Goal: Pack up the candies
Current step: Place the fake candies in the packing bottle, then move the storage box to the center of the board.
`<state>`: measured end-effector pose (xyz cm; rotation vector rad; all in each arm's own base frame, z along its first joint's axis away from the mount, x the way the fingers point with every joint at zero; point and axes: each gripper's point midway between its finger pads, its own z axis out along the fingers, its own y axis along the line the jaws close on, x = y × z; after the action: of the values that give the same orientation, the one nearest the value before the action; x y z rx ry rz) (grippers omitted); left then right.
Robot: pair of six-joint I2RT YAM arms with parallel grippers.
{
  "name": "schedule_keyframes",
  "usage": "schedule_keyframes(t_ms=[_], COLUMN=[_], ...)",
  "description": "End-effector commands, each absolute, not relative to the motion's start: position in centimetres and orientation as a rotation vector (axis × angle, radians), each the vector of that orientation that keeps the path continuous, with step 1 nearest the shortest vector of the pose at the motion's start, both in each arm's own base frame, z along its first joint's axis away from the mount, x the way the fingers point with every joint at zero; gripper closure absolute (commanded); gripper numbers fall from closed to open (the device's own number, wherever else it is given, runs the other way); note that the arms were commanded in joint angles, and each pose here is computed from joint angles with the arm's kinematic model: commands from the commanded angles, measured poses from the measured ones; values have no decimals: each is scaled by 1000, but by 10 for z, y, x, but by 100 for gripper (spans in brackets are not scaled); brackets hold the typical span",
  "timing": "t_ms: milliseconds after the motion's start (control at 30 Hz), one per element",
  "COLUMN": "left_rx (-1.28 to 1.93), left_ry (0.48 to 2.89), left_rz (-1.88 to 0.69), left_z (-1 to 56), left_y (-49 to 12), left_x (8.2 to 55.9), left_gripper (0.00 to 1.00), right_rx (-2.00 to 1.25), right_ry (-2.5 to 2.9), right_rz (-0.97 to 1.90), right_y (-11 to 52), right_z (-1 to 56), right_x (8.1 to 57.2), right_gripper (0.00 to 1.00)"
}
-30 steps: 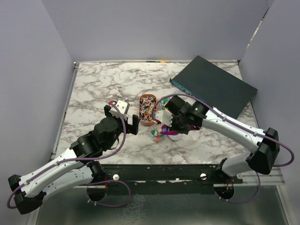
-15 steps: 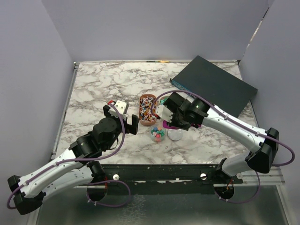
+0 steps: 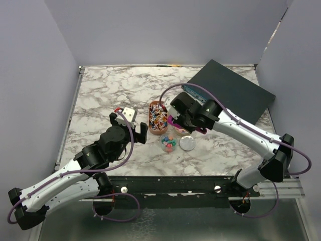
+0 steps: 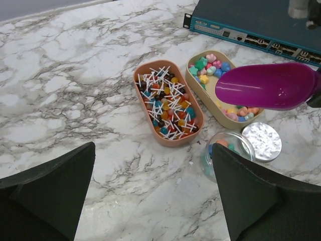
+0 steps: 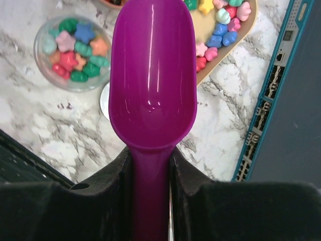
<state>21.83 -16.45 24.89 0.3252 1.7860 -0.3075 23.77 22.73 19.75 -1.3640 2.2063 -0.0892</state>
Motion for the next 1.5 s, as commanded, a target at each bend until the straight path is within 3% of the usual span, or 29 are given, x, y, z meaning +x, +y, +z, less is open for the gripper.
schedule_keyframes(t_ms=[0, 300, 633, 833, 1000, 1267, 1467], left_rx=[275, 246, 74, -33, -65, -45, -64], left_ry=[1800, 1889, 2076, 2167, 2209, 2297, 2359], left_rz=[-276, -360, -355, -316, -281, -219, -200], left_z=[246, 225, 176, 151, 135, 101, 73], left_y=[-157, -180, -172, -158, -156, -165, -175], left_x=[221, 223, 266, 292, 309, 333, 350], left_gripper=[1, 1, 6, 22, 41, 97, 100], right_rx=[-1055, -817, -690, -676, -673, -669, -653], right_ry=[2300, 2274, 2207, 2197, 2184, 2168, 2147], right_rz=[-72, 115, 171, 210, 219, 261, 297], right_y=[237, 246, 224, 216, 211, 207, 204], right_z=[202, 215, 227, 222, 221, 229, 236], right_x=[259, 268, 257, 245, 239, 230, 224], right_gripper=[99, 99, 99, 99, 99, 99, 99])
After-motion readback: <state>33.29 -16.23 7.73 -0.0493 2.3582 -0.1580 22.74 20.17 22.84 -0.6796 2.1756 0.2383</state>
